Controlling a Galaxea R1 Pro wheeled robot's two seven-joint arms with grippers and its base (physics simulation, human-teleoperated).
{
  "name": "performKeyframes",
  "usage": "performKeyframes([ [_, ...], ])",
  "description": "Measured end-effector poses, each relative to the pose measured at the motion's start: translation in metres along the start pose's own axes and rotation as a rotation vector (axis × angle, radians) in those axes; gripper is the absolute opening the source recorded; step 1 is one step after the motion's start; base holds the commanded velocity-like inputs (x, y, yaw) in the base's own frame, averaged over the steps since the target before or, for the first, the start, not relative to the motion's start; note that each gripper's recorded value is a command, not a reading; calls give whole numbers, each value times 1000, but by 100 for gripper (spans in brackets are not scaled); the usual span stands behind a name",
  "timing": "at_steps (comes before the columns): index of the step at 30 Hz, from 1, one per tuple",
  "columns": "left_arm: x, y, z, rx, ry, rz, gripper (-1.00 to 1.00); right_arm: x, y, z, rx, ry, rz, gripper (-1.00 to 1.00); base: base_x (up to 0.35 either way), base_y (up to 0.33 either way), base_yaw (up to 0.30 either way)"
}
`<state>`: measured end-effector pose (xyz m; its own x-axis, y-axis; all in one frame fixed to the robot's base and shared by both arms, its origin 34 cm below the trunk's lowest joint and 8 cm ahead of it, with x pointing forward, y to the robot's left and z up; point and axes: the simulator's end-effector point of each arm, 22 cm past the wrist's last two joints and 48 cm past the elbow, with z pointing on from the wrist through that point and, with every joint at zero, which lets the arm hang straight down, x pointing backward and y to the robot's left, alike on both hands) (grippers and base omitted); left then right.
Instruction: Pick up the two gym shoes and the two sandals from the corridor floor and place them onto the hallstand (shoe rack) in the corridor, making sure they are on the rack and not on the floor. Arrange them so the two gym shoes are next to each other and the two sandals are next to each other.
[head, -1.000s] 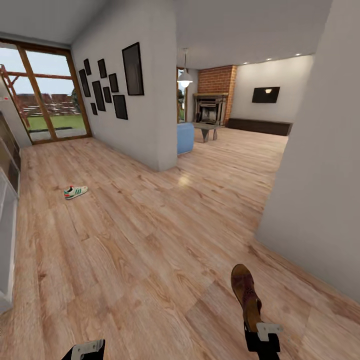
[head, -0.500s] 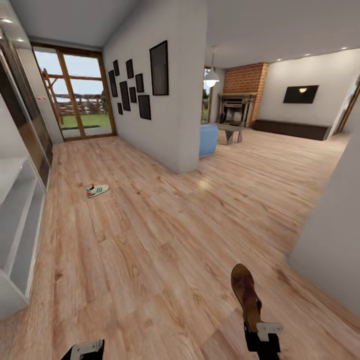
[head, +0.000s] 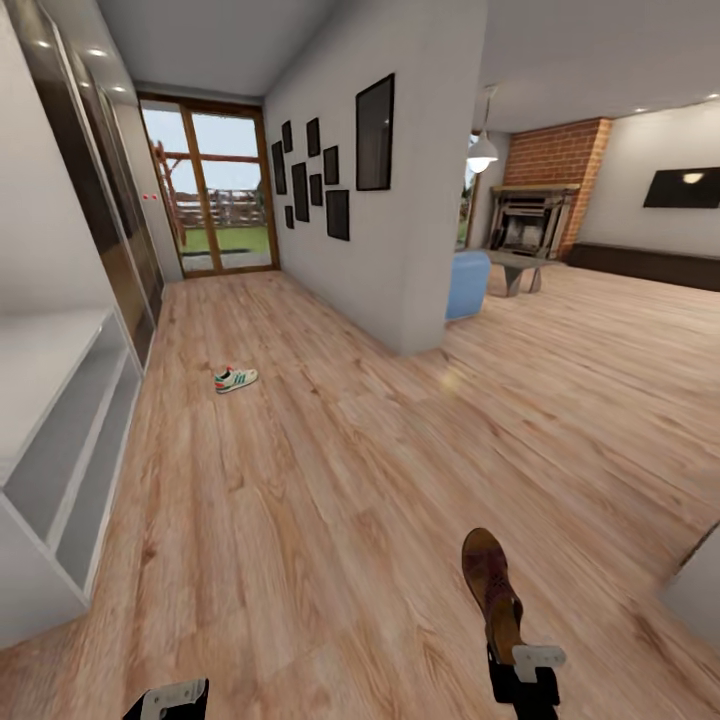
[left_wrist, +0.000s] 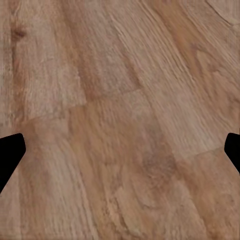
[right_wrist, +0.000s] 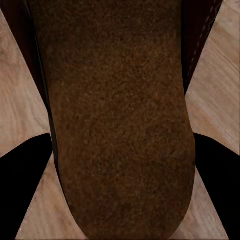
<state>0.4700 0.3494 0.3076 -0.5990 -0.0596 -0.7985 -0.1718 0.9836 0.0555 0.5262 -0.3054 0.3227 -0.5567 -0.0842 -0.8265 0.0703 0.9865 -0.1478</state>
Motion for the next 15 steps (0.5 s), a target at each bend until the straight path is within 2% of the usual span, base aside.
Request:
performKeyframes([
  [15, 0, 0, 0, 0, 0, 0, 100, 0, 0, 0, -1, 0, 0, -100, 339, 0, 276],
])
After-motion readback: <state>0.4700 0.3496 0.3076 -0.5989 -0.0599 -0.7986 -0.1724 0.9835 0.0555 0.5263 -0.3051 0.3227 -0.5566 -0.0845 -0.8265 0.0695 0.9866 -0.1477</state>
